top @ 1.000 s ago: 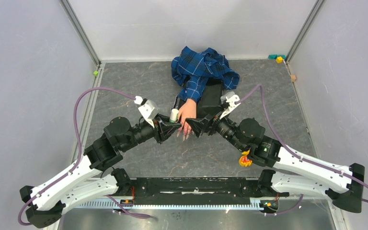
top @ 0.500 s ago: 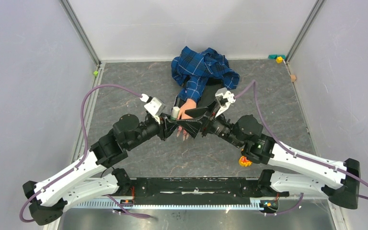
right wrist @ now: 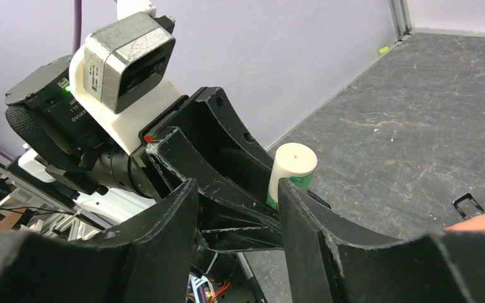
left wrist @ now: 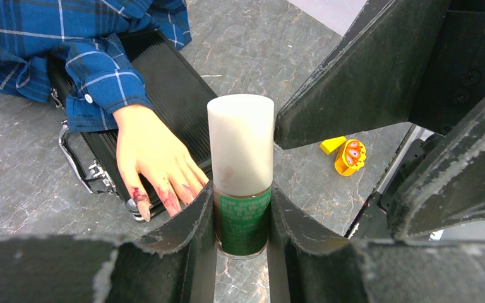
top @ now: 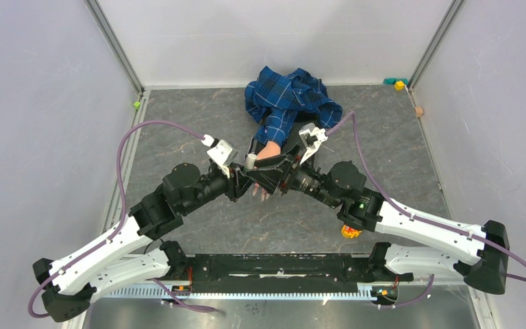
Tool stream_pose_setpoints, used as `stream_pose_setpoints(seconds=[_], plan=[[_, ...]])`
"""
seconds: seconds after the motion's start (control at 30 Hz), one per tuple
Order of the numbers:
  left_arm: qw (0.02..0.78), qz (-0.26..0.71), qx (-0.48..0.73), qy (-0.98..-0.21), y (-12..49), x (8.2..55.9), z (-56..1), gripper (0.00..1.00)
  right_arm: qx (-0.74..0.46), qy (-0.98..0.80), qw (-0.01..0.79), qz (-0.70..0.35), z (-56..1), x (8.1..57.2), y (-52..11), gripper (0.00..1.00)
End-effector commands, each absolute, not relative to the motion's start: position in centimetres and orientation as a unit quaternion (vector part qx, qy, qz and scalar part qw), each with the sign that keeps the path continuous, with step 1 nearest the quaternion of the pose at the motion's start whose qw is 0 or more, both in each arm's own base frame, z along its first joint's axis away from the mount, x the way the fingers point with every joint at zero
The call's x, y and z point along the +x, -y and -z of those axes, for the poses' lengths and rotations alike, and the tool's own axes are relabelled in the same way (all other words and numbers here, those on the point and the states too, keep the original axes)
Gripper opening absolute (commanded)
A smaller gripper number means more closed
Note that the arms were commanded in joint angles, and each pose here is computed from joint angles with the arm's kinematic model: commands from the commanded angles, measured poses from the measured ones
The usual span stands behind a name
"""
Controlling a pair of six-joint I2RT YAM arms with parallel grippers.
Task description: Paint the nails
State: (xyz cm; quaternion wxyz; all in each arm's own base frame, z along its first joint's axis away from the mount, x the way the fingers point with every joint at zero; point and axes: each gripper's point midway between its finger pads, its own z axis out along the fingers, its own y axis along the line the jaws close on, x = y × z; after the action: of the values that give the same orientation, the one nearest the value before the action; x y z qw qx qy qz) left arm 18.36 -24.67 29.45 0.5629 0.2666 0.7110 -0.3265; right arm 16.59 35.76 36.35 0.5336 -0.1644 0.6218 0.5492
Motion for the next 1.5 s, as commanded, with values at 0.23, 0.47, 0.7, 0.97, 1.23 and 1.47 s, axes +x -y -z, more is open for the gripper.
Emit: stream_pose_setpoints(seconds=[0.23, 0.47, 0.7, 0.97, 1.23, 1.47], plan=[[0.589, 0.335, 0.241, -0.695, 24.2, 18.8, -31.9, 0.02, -0.126, -0.614, 0.554, -0.549, -38.7, 17.4, -34.6, 0.55], [0.585, 0.337, 0.245, -0.695, 24.5, 18.7, -31.8, 0.02, -0.13, -0.613, 0.551, -0.551, -38.9, 17.5, -35.1, 0.55], [0.582, 0.339, 0.248, -0.696, 24.6, 18.6, -31.7, 0.02, -0.129, -0.617, 0.551, -0.547, -38.8, 17.8, -35.5, 0.55], [0.585, 0.34, 0.249, -0.693, 24.5, 18.6, -31.8, 0.02, -0.121, -0.633, 0.551, -0.531, -38.1, 18.5, -35.6, 0.53], [0.584, 0.342, 0.25, -0.692, 24.6, 18.5, -31.9, 0.02, -0.12, -0.639, 0.551, -0.524, -38.1, 18.8, -35.9, 0.52], [0.585, 0.344, 0.251, -0.69, 24.6, 18.4, -32.0, 0.02, -0.12, -0.647, 0.55, -0.514, -37.8, 19.3, -36.3, 0.52]])
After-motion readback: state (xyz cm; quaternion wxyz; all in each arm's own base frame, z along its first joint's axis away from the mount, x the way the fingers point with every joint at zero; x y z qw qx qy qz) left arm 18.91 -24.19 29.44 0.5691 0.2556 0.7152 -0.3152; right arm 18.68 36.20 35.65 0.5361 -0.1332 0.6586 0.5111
